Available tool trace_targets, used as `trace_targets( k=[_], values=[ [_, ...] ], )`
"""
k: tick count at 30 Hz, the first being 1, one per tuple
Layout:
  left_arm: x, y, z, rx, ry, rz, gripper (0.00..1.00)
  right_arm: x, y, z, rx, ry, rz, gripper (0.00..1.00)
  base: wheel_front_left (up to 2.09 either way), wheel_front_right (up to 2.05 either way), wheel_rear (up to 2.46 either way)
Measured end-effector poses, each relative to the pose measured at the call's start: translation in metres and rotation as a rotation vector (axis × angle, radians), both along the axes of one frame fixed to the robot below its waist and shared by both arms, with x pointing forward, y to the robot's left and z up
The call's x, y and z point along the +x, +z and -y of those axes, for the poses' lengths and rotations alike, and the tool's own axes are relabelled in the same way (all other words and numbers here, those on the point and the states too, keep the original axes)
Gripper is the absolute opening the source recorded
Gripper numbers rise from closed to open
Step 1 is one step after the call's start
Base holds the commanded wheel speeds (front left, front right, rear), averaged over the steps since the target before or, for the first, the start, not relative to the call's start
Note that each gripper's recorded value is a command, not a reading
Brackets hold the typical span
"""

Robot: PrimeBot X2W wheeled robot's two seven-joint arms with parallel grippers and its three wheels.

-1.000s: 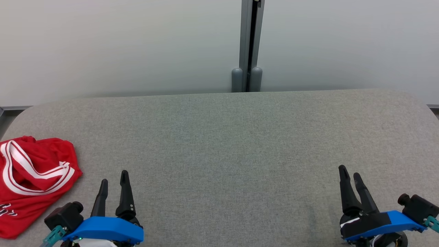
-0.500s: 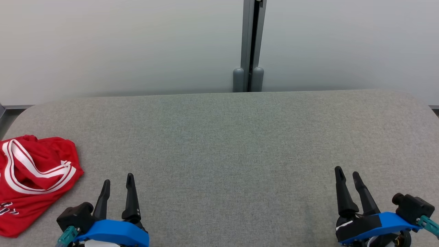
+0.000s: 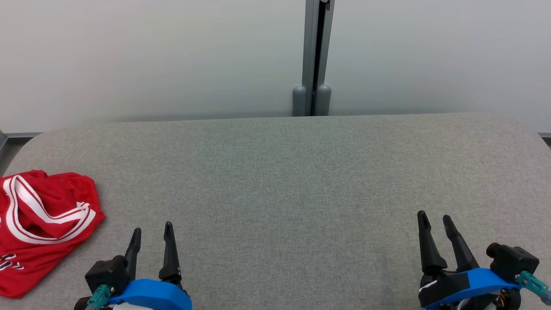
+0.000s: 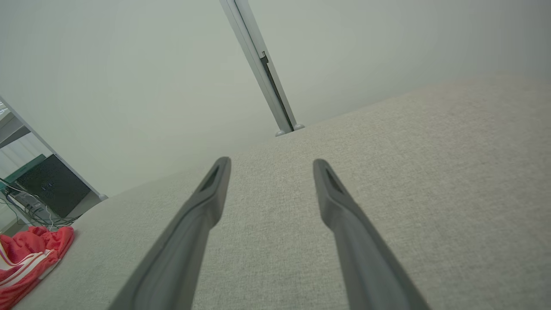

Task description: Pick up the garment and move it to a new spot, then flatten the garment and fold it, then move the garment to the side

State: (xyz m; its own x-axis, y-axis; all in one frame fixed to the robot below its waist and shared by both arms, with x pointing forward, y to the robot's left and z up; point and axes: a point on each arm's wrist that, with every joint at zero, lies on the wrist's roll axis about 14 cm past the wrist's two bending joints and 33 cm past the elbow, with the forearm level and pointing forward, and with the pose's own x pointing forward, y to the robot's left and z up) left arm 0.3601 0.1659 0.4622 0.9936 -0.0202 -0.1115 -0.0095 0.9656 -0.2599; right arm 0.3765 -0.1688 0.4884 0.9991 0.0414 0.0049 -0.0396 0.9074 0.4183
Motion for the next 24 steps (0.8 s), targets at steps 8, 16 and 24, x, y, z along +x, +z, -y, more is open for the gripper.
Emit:
trace_targets(
  k=[8, 16, 24],
  values=[
    [-0.0011, -0.0019, 0.0008, 0.052, -0.006, -0.006, 1.00, 0.0002, 0.0012, -0.0008, -0.067, 0.008, 0.014, 1.00, 0.00, 0.00, 0.00],
    [-0.0023, -0.0013, -0.0004, 0.102, -0.006, -0.002, 1.00, 0.0000, 0.0016, -0.0039, -0.123, 0.023, 0.024, 1.00, 0.00, 0.00, 0.00],
    [-0.0041, -0.0024, 0.0018, 0.142, -0.018, -0.004, 1.00, -0.0005, 0.0005, -0.0067, -0.168, 0.036, 0.030, 1.00, 0.00, 0.00, 0.00]
  ],
)
